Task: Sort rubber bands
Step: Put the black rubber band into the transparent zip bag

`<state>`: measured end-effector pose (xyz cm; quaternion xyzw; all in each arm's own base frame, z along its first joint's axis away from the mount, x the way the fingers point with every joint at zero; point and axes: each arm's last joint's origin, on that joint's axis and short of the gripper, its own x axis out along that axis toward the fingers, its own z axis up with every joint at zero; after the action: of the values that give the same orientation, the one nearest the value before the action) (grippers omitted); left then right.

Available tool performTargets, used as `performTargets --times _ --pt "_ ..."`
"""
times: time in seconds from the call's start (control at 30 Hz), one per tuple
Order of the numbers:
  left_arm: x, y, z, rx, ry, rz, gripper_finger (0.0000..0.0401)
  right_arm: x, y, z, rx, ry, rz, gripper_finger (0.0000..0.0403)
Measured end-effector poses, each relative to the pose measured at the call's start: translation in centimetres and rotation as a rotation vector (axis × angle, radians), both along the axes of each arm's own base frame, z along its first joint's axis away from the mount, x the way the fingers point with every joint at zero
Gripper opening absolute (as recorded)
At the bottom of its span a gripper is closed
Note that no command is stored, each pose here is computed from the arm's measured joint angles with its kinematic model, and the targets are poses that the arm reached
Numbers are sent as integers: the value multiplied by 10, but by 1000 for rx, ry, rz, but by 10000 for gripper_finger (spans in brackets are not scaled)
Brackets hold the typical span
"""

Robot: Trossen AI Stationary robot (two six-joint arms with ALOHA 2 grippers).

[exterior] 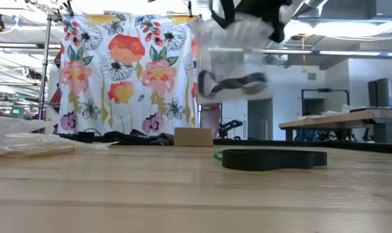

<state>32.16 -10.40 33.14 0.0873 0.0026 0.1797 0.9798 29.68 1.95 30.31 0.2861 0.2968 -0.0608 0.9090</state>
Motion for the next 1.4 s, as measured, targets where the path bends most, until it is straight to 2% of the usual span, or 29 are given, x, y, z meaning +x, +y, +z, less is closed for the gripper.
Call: performTargets --times 0.17,0.33,0.5,0.7,0.83,1.07,1.4 --pt "3 8 0 -13 -97 -132 0 4 -3 -5 16 -45 3 0" --pt "18 25 -18 -34 -48 -92 0 6 -3 -1 29 -89 22 0" --pt "32 36 -35 -61 -12 -121 0 7 -2 2 40 -117 63 0" --pt "36 45 -45 -83 49 -80 0 7 3 3 42 -131 101 0" --pt "35 37 -47 -76 74 -68 0 7 1 3 40 -127 97 0" --pt "25 12 -45 57 104 33 0 7 -3 4 30 -137 86 0" --pt "23 10 -53 35 163 59 0 7 -7 5 27 -150 68 0"
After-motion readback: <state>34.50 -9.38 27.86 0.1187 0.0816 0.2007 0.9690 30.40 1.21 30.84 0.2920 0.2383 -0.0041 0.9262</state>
